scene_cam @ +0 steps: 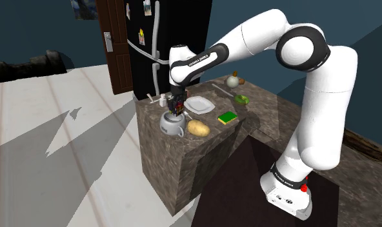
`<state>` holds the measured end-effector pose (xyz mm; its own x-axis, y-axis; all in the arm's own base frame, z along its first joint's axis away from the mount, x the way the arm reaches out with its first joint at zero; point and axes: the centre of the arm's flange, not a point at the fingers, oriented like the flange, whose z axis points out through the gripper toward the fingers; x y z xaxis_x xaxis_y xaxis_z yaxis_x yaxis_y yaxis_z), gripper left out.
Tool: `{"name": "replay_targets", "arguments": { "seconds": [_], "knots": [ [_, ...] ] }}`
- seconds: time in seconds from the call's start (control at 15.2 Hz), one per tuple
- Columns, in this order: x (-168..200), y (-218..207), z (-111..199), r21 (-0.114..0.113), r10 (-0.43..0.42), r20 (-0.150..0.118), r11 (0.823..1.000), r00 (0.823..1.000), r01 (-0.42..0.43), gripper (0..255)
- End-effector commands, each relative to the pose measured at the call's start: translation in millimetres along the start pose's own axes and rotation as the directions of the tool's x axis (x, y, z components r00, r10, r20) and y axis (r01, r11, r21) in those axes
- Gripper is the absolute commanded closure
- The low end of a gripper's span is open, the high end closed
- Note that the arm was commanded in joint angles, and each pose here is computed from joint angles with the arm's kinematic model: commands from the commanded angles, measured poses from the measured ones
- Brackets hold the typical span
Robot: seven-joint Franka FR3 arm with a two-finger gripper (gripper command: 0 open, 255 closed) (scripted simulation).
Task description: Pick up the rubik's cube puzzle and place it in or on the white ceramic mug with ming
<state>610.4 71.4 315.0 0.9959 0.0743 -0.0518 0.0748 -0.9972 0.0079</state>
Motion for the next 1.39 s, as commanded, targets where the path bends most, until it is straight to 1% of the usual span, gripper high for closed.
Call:
{"name": "replay_targets", "arguments": {
  "seconds": [0.0, 0.46, 0.99, 1.06, 1.32],
  "knots": [
    [1, 0, 10, 0.000, 0.000, -0.001, 1.000, 1.000, 0.000, 255],
    [2, 0, 45, 0.000, 0.000, -0.001, 1.000, 1.000, 0.000, 255],
    [2, 0, 45, 0.000, 0.000, -0.001, 1.000, 1.000, 0.000, 255],
    [3, 0, 45, 0.000, 0.000, -0.001, 1.000, 1.000, 0.000, 0],
    [2, 0, 45, 0.000, 0.000, -0.001, 1.000, 1.000, 0.000, 0]
  ]
}}
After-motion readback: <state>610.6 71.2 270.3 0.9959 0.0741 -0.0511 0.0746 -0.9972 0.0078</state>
